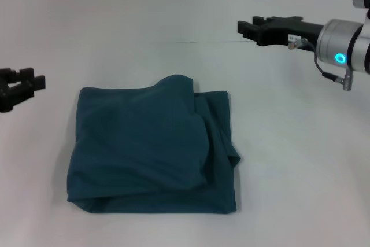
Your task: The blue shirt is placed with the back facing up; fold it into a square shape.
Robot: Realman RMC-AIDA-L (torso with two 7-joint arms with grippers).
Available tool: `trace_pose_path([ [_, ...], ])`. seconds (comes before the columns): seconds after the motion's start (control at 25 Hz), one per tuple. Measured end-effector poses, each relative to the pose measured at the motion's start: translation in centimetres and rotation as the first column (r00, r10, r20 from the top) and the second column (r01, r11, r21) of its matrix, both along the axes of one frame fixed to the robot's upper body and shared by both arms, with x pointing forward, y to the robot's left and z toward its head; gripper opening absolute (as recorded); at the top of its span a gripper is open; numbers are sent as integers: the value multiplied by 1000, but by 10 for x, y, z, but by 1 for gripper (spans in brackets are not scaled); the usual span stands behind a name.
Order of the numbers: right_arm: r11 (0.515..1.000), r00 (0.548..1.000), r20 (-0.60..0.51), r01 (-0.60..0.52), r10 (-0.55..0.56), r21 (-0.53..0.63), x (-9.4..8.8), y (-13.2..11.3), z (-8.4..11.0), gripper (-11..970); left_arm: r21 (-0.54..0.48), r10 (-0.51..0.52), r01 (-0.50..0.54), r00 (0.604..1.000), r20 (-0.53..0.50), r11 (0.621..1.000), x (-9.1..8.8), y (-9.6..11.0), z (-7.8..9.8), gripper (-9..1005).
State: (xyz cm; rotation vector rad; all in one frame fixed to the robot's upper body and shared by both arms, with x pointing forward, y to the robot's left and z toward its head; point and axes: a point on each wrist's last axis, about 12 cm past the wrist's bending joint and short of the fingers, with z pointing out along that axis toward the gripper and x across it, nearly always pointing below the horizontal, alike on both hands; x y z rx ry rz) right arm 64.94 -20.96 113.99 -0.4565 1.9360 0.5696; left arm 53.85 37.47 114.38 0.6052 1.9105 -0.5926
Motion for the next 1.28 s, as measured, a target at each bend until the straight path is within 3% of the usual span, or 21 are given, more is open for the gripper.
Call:
trace_pose_path([
  [0.16, 999, 999, 19, 27, -28, 32, -1, -3, -11, 389, 52, 65, -70, 993, 100, 996, 6, 4, -2, 382],
  [0.24, 997, 999, 45, 23, -26, 70, -2, -5, -11, 378, 72, 114, -131, 972, 204, 989, 9, 2, -6, 350],
  [0.36, 996, 993, 115, -28, 18, 87, -5, -5, -9, 360, 23, 165, -176, 954, 249, 984, 8, 2, -7, 322],
  [0.52, 988, 980, 193, -74, 46, 138, -12, -9, -4, 330, -92, 228, -213, 948, 220, 973, 8, 8, -5, 333],
  [0.64, 981, 980, 186, -106, 75, 164, -16, -12, -3, 301, -114, 185, -166, 965, 186, 980, 5, 13, 0, 436],
  [0.84, 960, 963, 109, -259, 247, 110, -21, -9, -6, 534, -11, 36, -34, 980, 195, 999, -6, 19, 4, 671],
  [0.96, 915, 913, 107, -401, 394, 52, -30, 3, -7, 642, 81, -100, 87, 979, 179, 993, -10, 11, 1, 671],
  [1.08, 848, 841, 120, -531, 527, -5, -42, 16, -8, 750, 149, -250, 224, 950, 186, 963, -13, 0, -1, 671],
  [1.2, 800, 792, 113, -596, 600, -66, -46, 25, -10, 942, 185, -340, 308, 924, 174, 933, -12, -6, -3, 672],
  [1.28, 779, 774, 89, -617, 627, -113, -47, 31, -17, 941, 199, -373, 340, 913, 165, 919, -8, -10, -4, 672],
])
